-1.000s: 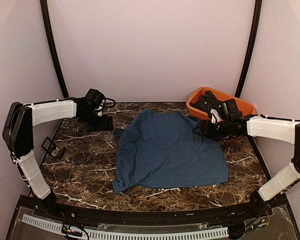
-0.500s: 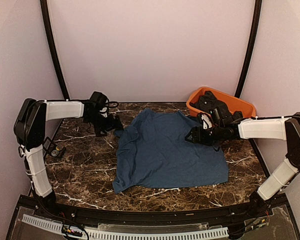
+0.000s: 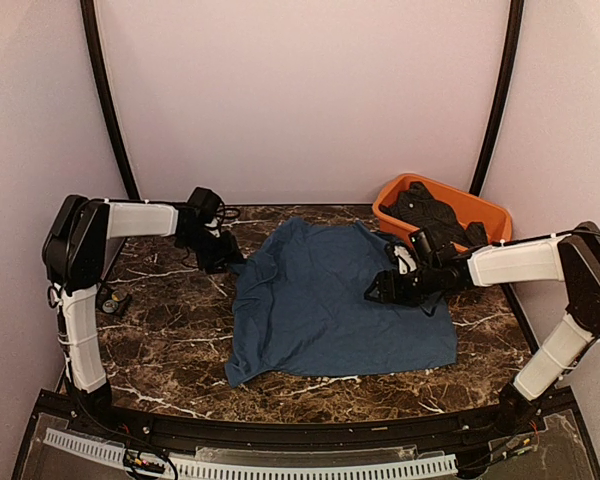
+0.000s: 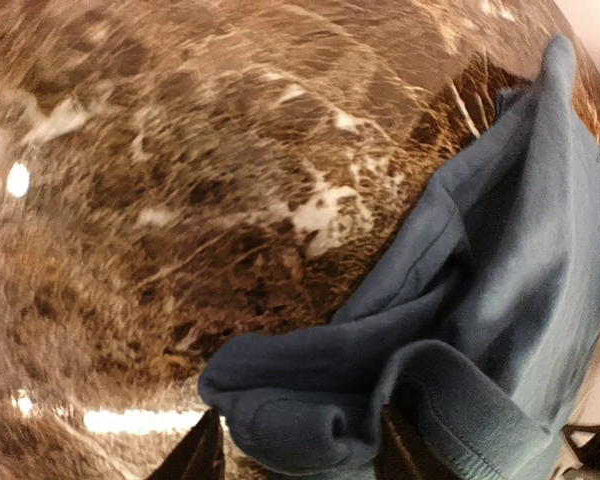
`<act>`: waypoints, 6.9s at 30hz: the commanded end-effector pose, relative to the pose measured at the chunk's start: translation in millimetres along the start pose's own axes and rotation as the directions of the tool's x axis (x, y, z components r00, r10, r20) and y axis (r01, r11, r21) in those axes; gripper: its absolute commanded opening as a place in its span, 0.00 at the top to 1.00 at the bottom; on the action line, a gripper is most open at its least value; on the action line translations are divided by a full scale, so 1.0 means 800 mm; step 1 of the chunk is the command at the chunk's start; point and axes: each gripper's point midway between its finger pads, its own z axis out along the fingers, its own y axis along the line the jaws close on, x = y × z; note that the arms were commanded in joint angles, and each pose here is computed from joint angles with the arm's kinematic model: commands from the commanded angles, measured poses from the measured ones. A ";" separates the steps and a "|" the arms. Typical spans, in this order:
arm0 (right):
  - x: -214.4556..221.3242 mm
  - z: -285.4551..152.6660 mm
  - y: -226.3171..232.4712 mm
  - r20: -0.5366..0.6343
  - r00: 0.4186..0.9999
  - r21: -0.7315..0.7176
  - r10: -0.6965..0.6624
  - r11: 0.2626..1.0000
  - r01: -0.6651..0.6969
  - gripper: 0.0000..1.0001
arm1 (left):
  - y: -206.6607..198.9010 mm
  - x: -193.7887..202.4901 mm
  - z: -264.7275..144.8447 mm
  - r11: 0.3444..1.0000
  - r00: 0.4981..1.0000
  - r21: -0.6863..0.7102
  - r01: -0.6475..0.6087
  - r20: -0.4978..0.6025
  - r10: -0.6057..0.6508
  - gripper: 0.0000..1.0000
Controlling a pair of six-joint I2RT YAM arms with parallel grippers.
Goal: Pin the brooch onto the clothing
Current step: Smooth out the flattened clothing at the center of the board, then pick up the flattened clothing from the center of the board.
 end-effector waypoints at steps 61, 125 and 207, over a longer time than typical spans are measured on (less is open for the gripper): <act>0.080 0.034 -0.002 -0.216 0.970 -0.042 0.110 0.992 -0.122 0.42 | -0.072 0.015 -0.044 0.743 0.753 0.127 -0.658 0.116 0.647 0.27; 0.069 0.026 -0.001 -0.207 0.976 -0.047 0.073 0.995 -0.085 0.42 | 0.152 0.126 -0.193 0.849 0.978 -0.516 -0.109 0.097 0.184 0.99; 0.098 -0.004 -0.076 -0.599 0.513 -0.061 -0.615 0.674 0.737 0.83 | 0.085 0.175 -0.012 0.056 0.065 -0.033 -0.998 -0.569 0.820 0.99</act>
